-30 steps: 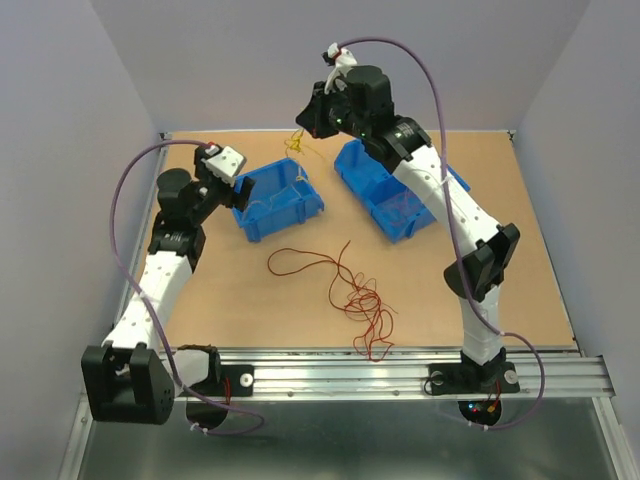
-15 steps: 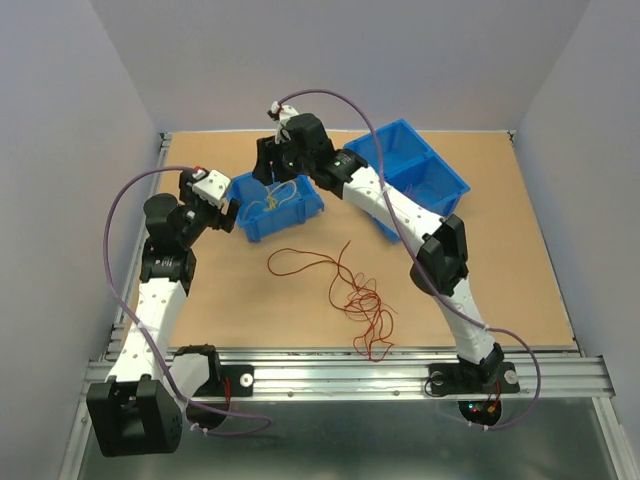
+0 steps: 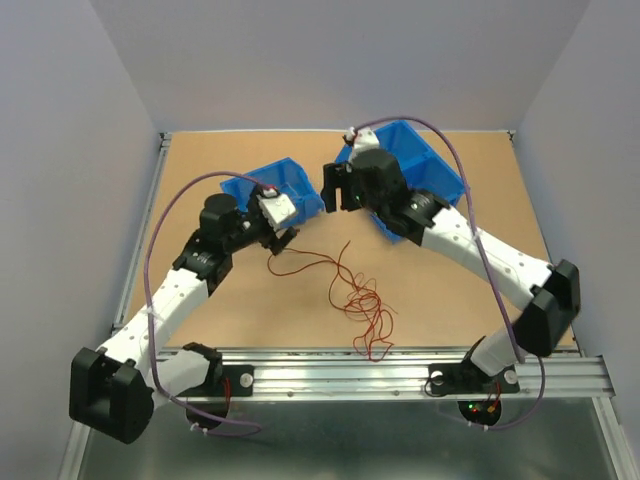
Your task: Untangle the cables
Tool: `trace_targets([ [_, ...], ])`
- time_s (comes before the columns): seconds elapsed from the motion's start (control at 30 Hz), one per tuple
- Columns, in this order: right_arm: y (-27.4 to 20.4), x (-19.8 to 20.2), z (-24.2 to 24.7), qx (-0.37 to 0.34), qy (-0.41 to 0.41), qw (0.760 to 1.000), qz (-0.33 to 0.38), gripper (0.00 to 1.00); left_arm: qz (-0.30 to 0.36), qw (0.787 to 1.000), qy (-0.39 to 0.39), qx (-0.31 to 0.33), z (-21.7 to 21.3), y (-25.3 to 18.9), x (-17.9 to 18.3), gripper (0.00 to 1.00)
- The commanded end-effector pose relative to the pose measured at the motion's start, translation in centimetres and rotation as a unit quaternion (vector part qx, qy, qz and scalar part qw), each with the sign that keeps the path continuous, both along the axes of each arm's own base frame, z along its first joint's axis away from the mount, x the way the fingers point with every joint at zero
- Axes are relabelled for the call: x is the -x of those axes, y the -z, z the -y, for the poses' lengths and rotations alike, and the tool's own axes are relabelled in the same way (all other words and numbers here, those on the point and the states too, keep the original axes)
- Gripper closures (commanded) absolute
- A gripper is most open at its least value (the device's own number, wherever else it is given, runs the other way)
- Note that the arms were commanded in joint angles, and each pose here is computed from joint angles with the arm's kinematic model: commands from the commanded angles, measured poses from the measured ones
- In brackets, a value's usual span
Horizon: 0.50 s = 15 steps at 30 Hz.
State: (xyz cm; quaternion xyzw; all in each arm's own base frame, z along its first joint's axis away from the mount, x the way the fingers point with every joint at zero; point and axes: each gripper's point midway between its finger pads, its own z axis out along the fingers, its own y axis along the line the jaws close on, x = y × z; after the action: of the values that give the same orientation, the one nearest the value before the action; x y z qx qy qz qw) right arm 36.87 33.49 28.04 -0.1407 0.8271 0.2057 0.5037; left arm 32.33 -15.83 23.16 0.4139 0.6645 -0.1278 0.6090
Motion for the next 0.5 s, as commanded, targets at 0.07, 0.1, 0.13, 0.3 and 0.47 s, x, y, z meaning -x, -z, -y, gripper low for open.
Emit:
trace_targets([
  [0.07,4.3,1.1,10.5,0.020,0.168,0.985,0.037,0.17,-0.005,0.993,0.107,-0.045,7.3,0.0,1.8,0.11],
  [0.1,3.1,1.6,11.7,-0.002,0.178,0.983,0.048,0.16,-0.032,0.988,0.134,-0.071,9.5,2.2,2.6,0.12],
  [0.13,3.9,2.0,12.6,-0.015,0.190,0.981,0.040,0.16,-0.030,0.987,0.140,-0.078,10.8,2.0,2.6,0.12],
  [0.3,2.5,3.8,17.7,-0.077,0.274,0.954,0.094,0.15,-0.054,0.962,0.238,-0.122,18.3,6.1,6.5,0.14],
  [0.47,2.6,4.2,20.7,-0.092,0.335,0.930,0.123,0.15,-0.075,0.947,0.290,-0.118,21.1,9.6,9.2,0.16],
])
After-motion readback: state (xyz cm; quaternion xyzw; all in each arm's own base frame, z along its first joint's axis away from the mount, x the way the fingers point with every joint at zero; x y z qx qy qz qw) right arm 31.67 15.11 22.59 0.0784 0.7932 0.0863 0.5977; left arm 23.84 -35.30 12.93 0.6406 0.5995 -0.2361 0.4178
